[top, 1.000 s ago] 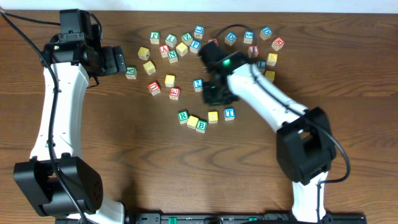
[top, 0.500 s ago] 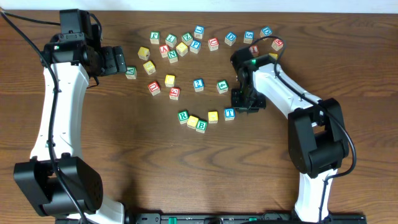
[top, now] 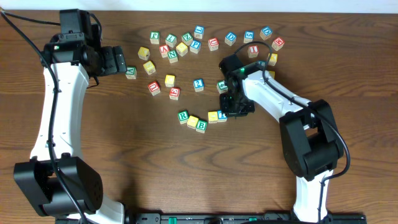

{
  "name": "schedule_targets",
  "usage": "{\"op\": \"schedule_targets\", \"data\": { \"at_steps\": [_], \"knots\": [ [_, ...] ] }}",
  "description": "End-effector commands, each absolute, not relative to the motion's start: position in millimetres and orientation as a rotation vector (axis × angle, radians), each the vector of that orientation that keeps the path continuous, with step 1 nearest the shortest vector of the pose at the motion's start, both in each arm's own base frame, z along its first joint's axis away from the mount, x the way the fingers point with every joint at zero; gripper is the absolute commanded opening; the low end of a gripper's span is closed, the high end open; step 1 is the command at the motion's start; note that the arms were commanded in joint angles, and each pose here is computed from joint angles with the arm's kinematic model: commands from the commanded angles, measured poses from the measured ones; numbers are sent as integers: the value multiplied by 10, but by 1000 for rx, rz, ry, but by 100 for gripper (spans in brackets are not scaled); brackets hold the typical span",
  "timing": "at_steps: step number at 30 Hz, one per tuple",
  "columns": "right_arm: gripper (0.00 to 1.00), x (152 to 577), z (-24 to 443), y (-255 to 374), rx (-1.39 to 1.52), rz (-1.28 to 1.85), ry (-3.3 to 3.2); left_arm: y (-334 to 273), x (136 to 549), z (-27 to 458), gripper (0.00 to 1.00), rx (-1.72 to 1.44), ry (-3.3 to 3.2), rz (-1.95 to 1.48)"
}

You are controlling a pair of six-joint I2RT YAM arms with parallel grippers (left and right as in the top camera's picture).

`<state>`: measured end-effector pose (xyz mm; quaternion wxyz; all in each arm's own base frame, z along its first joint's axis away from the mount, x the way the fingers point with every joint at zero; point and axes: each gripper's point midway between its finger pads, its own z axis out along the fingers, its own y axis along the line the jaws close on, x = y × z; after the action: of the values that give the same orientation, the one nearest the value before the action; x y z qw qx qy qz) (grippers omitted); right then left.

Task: Spell out ROBOT

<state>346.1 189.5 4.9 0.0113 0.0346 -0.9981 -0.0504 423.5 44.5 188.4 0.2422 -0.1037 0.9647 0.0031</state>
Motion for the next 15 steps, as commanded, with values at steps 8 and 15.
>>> {"op": "schedule_targets", "data": {
  "at_steps": [8,15],
  "knots": [
    [22,3425,130,1977,147,-193,-3109,474,4255,1946,98,-270,2623,30],
    [23,3449,549,2049,213,-197,-3112,476,4254,1946,97,-270,2623,30]
  ]
}}
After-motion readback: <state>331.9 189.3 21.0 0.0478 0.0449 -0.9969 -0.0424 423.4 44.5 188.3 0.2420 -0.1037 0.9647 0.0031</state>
